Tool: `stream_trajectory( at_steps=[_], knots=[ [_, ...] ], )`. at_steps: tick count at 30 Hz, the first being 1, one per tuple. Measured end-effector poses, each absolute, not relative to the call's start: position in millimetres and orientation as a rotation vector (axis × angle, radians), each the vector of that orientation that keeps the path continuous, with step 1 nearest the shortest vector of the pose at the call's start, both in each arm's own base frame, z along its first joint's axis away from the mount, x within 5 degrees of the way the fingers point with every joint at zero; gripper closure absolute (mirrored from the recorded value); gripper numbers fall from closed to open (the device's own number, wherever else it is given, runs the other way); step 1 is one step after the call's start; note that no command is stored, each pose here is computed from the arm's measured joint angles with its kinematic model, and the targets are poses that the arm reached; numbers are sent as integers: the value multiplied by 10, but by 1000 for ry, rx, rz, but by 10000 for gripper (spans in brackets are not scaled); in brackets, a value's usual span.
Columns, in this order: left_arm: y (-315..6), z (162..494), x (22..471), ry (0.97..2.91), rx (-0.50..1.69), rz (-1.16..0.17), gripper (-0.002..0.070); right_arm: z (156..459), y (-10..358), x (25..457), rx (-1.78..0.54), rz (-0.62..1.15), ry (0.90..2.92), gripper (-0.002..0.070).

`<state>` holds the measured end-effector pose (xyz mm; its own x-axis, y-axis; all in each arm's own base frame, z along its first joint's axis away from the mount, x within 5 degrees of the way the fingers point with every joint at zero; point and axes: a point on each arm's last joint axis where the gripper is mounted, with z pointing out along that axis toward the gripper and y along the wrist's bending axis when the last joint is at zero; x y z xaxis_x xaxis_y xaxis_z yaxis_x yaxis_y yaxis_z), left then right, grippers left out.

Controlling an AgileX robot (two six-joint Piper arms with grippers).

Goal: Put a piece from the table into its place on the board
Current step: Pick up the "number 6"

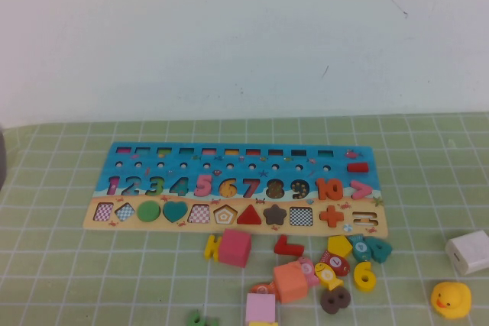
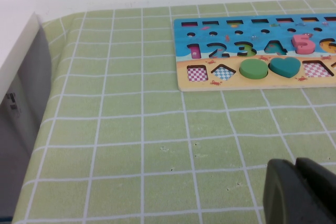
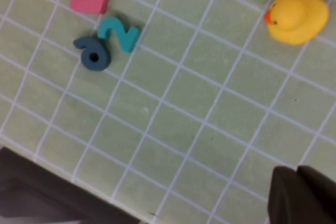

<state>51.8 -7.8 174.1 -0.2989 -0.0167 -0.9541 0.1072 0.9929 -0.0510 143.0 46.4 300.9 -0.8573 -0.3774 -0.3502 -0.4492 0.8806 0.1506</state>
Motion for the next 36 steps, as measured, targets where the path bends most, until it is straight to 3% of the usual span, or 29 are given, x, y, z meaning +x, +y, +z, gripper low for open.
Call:
stream_trajectory(
  at_steps=[6,10,12,18,22,28,32,36],
  knots=[
    [-78,1741,518,1871,65,-122,676,3061,722,1764,-662,358,2814,678],
    [-78,1741,518,1871,65,-122,676,3111,1016,2019,-695,228,2841,678],
    [-78,1741,518,1871,65,-122,676,3114,1336,2207,-772,90,2838,678],
    [-78,1741,518,1871,65,-122,676,2842,1923,2539,-903,-77,2854,678],
    [-78,1741,518,1871,65,-122,676,2507,2075,2674,-914,-125,2933,678],
    [-78,1741,518,1871,65,-122,676,2146,2181,2801,-755,-152,3020,671],
    [-78,1741,518,1871,65,-122,676,2071,2243,2866,-648,-98,2996,595],
    [-78,1741,518,1871,65,-122,676,2018,2239,2918,-587,-46,3008,433]
  ],
)
